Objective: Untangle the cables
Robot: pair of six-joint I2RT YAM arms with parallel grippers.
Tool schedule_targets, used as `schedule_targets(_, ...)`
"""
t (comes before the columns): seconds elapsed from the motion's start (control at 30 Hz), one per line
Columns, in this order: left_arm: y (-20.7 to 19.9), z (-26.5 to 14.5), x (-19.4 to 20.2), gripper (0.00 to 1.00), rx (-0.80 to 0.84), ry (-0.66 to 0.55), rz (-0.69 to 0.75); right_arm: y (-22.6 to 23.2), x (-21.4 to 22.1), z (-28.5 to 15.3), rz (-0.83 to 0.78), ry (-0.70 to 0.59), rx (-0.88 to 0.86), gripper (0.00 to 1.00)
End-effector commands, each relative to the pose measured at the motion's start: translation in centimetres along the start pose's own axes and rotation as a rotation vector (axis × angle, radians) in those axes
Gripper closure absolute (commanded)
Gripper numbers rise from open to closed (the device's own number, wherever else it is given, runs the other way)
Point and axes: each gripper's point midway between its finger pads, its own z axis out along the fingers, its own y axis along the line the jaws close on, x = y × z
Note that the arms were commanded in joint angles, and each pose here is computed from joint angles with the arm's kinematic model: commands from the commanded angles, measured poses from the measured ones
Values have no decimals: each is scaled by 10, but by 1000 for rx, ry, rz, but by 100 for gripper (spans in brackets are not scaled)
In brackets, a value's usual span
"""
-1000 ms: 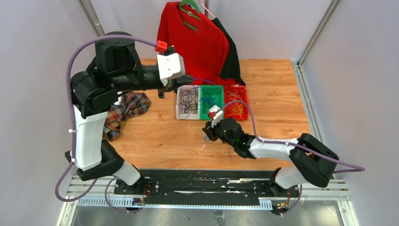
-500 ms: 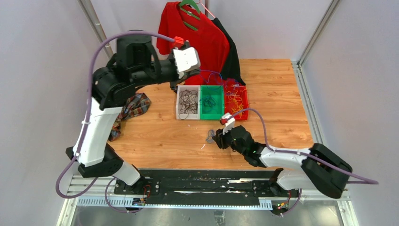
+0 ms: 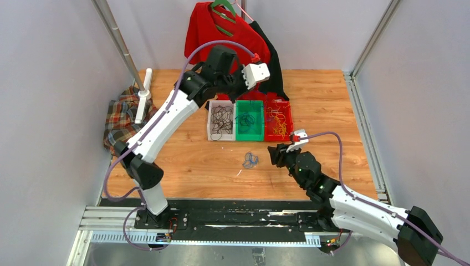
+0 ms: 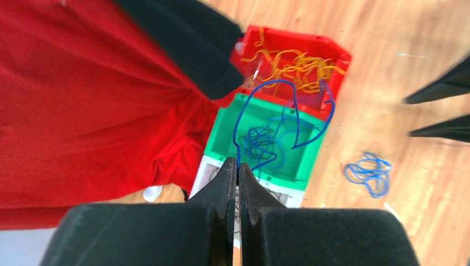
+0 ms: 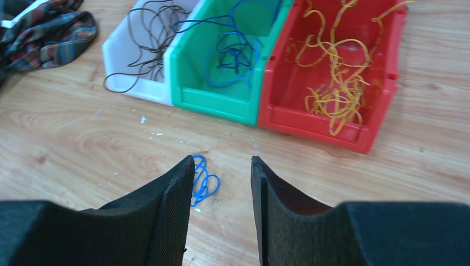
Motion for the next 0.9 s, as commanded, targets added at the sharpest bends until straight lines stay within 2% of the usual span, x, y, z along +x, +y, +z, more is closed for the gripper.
schedule_targets(0.0, 52, 24, 15, 100, -129, 0, -45, -33, 6, -7, 0, -1, 148, 58)
schedule_targets(0.23, 67, 71, 65, 100, -129, 118, -25, -40, 9, -9, -4, 1, 175, 59)
schedule_targets(0.87, 16, 140, 159, 99, -6, 313, -132, -39, -2, -12, -5, -21, 174, 62)
